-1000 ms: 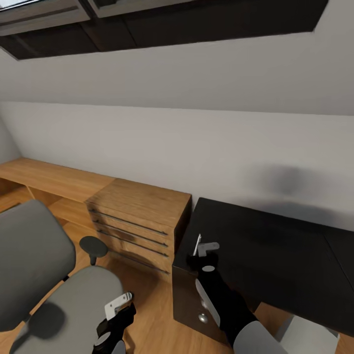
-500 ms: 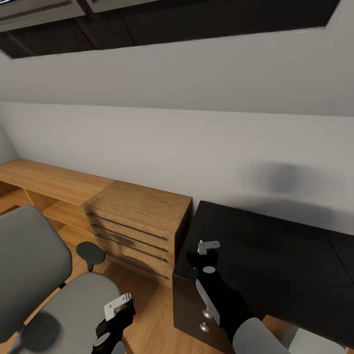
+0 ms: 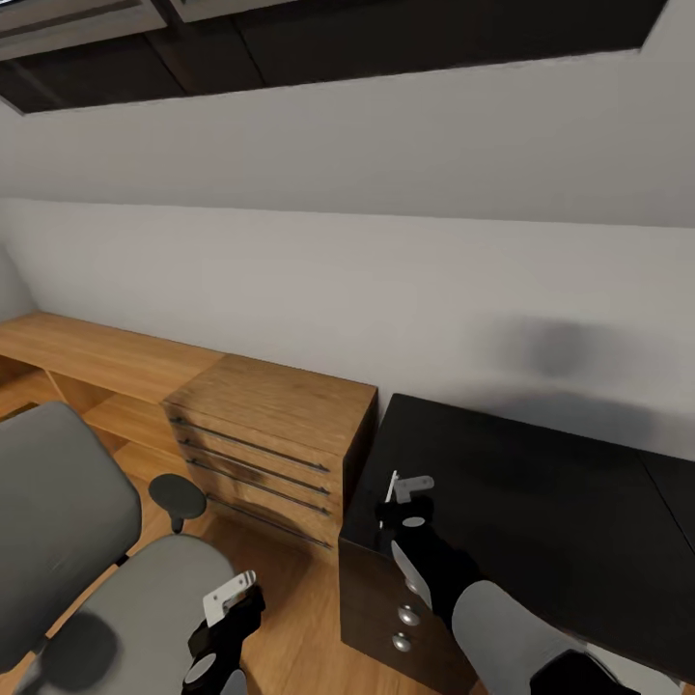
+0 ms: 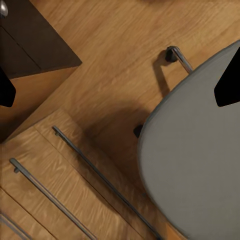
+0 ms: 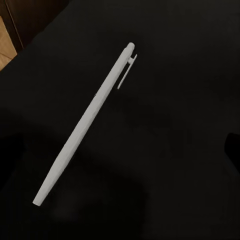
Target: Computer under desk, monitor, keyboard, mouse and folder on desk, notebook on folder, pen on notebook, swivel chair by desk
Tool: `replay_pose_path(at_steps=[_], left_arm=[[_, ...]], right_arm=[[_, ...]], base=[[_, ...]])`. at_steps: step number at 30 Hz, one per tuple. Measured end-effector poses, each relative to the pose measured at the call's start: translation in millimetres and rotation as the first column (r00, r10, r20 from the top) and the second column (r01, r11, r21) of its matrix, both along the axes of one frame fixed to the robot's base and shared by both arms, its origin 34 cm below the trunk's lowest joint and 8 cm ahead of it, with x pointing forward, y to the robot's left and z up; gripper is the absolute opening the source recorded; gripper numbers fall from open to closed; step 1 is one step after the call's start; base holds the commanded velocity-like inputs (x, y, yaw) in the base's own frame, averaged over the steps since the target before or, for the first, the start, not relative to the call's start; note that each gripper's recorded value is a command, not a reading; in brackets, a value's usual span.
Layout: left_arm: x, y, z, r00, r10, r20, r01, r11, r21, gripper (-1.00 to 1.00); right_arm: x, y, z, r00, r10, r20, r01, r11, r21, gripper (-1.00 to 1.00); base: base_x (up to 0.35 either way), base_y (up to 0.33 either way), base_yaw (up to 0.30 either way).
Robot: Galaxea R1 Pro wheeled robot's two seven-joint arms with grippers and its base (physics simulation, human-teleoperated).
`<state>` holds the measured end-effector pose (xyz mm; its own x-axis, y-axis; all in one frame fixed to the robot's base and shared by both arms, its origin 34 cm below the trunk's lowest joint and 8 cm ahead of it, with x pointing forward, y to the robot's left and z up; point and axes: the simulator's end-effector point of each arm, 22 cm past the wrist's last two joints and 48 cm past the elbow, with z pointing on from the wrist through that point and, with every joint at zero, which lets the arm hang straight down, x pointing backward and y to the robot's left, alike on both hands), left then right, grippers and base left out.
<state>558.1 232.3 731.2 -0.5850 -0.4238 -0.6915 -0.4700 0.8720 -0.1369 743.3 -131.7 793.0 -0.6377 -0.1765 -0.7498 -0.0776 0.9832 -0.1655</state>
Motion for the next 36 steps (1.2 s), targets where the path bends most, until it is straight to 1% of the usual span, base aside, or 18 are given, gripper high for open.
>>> replay_pose_path(at_steps=[3,8,11,15,23,27,36], left_arm=[[1.0,0.0,-3.2,1.000,0.000,0.002,0.000,1.000,0.001,1.00],[1.6,0.2,-9.7,1.000,0.000,0.002,0.000,1.000,0.001,1.00],[2.0,-0.3,-13.6,1.000,0.000,0.001,0.000,1.000,0.001,1.00],[2.5,0.1,-19.0,1.000,0.000,0.001,0.000,1.000,0.002,1.00],[3.2,-0.4,-30.2,1.000,0.000,-0.001,0.000,1.000,0.001,1.00],[3.5,-0.6,-35.9,1.000,0.000,-0.001,0.000,1.000,0.001,1.00],[4.2,-1.7,-48.9,1.000,-0.001,-0.001,0.001,1.000,-0.001,1.00]], right_arm=[[0.5,4.3,-4.4,1.000,0.015,-0.003,-0.015,1.000,0.013,1.00],[1.7,5.6,-10.0,1.000,0.019,-0.005,-0.019,1.000,0.016,1.00],[1.7,4.8,-14.5,1.000,0.004,-0.011,-0.004,0.999,0.032,1.00],[4.8,7.4,-15.2,0.999,-0.040,-0.016,0.041,0.994,0.098,1.00],[12.7,7.3,-14.3,0.997,-0.075,-0.022,0.077,0.986,0.146,1.00],[14.0,5.0,-18.7,0.996,-0.088,-0.024,0.090,0.984,0.153,1.00],[14.5,0.1,-32.0,0.994,-0.104,-0.024,0.107,0.984,0.142,1.00]], base=[[0.000,0.000,0.000],[0.000,0.000,0.000],[0.000,0.000,0.000],[0.000,0.000,0.000],[0.000,0.000,0.000],[0.000,0.000,0.000],[0.000,0.000,0.000]])
